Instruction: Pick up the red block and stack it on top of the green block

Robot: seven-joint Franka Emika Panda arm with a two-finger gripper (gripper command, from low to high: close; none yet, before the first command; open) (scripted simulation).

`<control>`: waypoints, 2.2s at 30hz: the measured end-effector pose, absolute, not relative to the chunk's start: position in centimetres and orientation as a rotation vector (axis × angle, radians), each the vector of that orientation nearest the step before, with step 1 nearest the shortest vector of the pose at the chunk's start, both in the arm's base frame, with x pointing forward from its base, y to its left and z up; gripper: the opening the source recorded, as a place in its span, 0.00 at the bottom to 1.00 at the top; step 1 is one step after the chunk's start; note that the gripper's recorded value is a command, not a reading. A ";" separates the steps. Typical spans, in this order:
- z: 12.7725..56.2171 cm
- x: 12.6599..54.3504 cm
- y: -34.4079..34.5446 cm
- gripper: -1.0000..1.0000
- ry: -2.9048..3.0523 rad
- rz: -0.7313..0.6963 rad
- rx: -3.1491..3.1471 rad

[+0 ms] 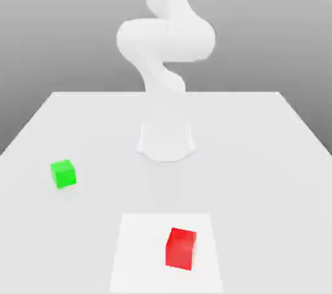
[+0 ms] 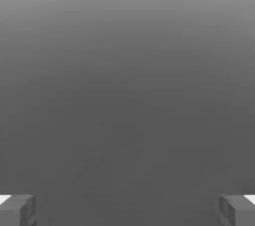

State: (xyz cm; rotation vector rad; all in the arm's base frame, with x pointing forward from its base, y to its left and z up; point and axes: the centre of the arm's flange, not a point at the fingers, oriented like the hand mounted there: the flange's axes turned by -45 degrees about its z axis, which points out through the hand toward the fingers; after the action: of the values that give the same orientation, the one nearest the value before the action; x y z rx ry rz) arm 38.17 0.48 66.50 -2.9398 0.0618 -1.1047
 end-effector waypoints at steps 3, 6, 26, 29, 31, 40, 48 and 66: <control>60.4 41.8 0.9 0.50 0.112 -0.956 -2.996; 54.1 44.3 1.2 0.50 0.160 -0.810 -3.040; 16.8 42.7 2.9 0.50 0.410 -0.002 -3.114; 14.8 42.6 2.9 0.00 0.409 0.000 -3.114; 14.8 42.6 3.0 0.00 0.409 -0.001 -3.114; 19.7 42.6 2.9 0.00 0.410 -0.002 -3.114; 22.7 37.5 -12.2 0.00 0.480 0.009 -3.148; 24.4 16.2 -27.1 0.00 0.401 -0.012 -3.109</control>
State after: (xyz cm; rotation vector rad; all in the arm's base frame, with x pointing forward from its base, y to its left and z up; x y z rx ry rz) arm 16.20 -27.08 24.37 -3.1092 0.4006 -0.0119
